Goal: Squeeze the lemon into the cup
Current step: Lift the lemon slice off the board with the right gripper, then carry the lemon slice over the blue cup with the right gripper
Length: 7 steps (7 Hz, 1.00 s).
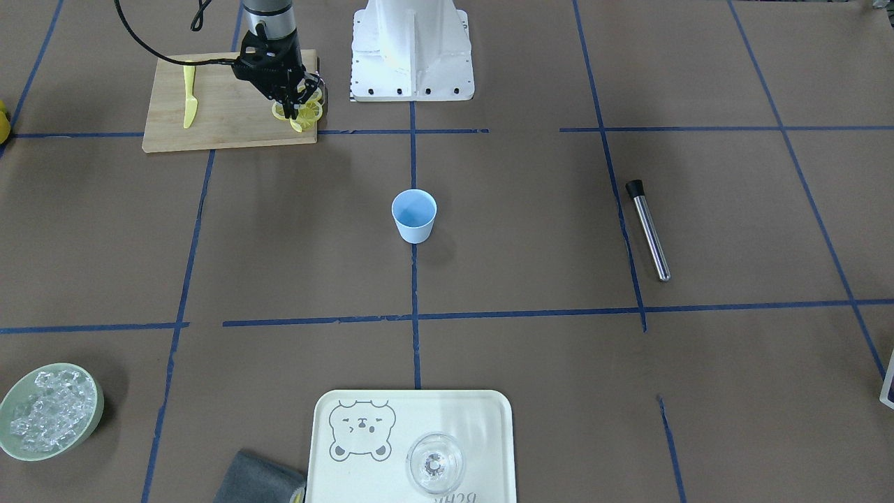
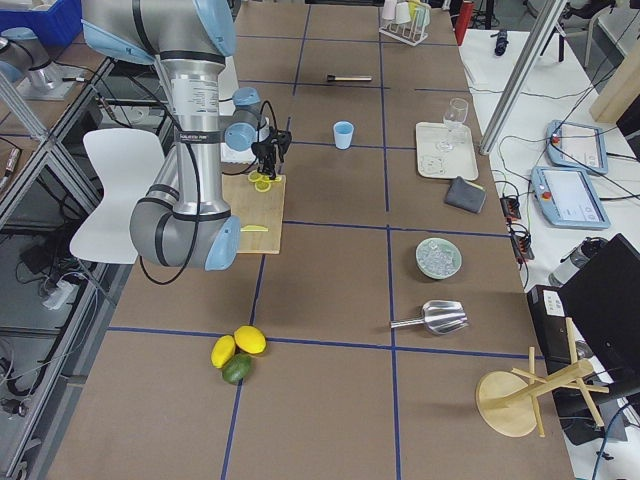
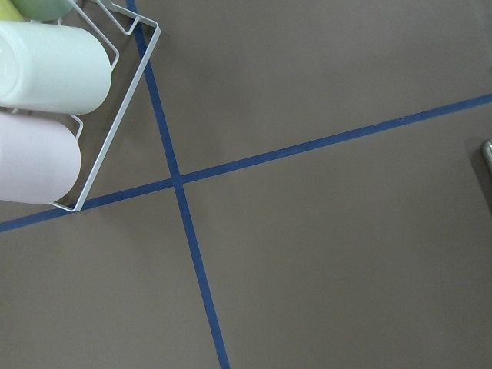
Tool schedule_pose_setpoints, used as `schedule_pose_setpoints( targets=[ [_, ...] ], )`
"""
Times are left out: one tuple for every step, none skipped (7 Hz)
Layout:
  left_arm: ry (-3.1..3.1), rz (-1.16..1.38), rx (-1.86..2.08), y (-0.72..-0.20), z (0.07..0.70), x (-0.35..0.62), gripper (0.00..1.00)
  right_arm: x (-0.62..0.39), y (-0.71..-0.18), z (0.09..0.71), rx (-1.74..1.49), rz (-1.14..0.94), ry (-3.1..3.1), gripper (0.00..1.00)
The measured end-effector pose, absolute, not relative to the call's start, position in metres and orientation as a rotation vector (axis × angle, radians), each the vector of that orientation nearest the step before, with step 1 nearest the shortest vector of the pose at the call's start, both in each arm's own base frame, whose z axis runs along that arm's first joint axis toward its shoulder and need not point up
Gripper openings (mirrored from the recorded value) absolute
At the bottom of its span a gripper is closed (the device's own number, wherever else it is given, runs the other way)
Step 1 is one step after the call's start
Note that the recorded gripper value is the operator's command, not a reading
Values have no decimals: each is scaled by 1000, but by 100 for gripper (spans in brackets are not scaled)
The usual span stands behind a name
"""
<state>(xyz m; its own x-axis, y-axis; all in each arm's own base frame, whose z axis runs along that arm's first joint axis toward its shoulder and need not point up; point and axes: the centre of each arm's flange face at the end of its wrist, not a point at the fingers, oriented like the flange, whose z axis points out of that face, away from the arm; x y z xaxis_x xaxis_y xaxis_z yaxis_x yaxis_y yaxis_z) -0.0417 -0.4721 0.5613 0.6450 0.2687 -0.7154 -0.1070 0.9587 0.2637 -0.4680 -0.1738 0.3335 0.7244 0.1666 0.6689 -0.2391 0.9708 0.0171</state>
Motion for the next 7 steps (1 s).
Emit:
schedule_pose_setpoints(
  targets=[
    [844,215,205,-472,561,-42,100,-460,-180,327,101,236,-743,0],
    [844,215,206,-472,561,-42,100,-449,-187,319,88,250,-760,0],
    [844,215,206,-472,561,-42,100,-439,-193,312,78,262,-778,0],
    [844,215,205,-472,561,-42,100,-431,-200,302,71,275,-801,0],
    [844,215,204,-472,561,-42,100,-425,-210,287,57,290,-835,0],
    [844,216,204,-472,561,-41,100,-422,-222,267,42,307,-880,0],
    [844,215,204,-472,561,-42,100,-423,-237,244,38,328,-928,0]
  ],
)
